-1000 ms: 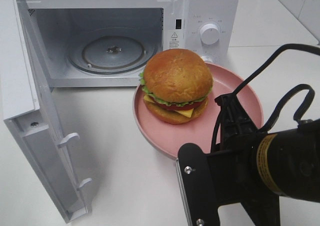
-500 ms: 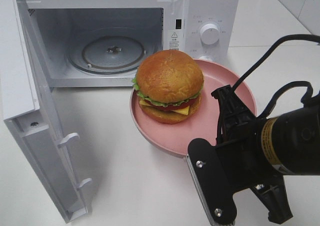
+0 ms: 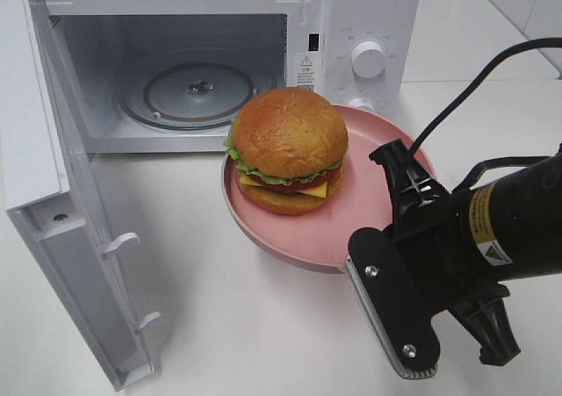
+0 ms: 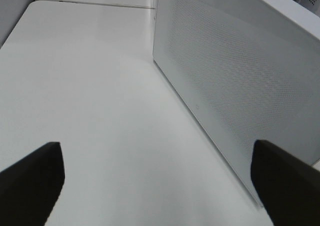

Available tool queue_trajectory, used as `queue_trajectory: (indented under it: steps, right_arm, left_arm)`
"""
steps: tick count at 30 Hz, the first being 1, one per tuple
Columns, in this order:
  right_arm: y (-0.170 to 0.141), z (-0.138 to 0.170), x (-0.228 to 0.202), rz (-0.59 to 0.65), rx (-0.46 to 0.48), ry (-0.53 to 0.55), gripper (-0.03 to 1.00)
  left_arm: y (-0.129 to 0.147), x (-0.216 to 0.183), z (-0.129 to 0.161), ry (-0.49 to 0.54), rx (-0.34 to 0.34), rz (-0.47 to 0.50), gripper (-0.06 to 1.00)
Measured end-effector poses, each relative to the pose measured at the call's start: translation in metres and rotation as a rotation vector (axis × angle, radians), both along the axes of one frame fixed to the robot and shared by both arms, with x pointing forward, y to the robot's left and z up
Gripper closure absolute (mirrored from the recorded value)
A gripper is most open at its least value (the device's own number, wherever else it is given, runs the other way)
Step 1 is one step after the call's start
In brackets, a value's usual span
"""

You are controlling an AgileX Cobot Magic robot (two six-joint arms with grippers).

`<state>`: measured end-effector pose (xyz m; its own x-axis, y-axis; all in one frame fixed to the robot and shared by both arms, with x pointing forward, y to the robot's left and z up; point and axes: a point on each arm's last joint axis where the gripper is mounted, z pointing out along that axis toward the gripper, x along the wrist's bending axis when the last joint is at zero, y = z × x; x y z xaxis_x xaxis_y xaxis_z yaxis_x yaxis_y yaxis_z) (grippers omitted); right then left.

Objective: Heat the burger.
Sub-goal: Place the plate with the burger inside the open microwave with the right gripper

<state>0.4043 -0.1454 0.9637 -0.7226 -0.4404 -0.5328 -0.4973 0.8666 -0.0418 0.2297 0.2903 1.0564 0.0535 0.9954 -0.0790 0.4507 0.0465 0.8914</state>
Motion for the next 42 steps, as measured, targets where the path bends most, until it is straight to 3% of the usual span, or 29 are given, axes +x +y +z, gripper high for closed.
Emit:
queue_trajectory:
  steps: [16, 27, 42]
  right_arm:
    - [-0.013, -0.001, 0.01, 0.126, -0.032, 0.023, 0.95]
    - [-0.018, -0.002, 0.014, 0.139, 0.002, 0.054, 0.95]
    - [-0.015, -0.002, 0.02, 0.135, -0.024, 0.086, 0.95]
  left_arm:
    - [0.0, 0.0, 0.0, 0.0, 0.0, 0.0, 0.02]
    - [0.0, 0.0, 0.0, 0.0, 0.0, 0.0, 0.02]
    - [0.0, 0.0, 0.0, 0.0, 0.0, 0.0, 0.02]
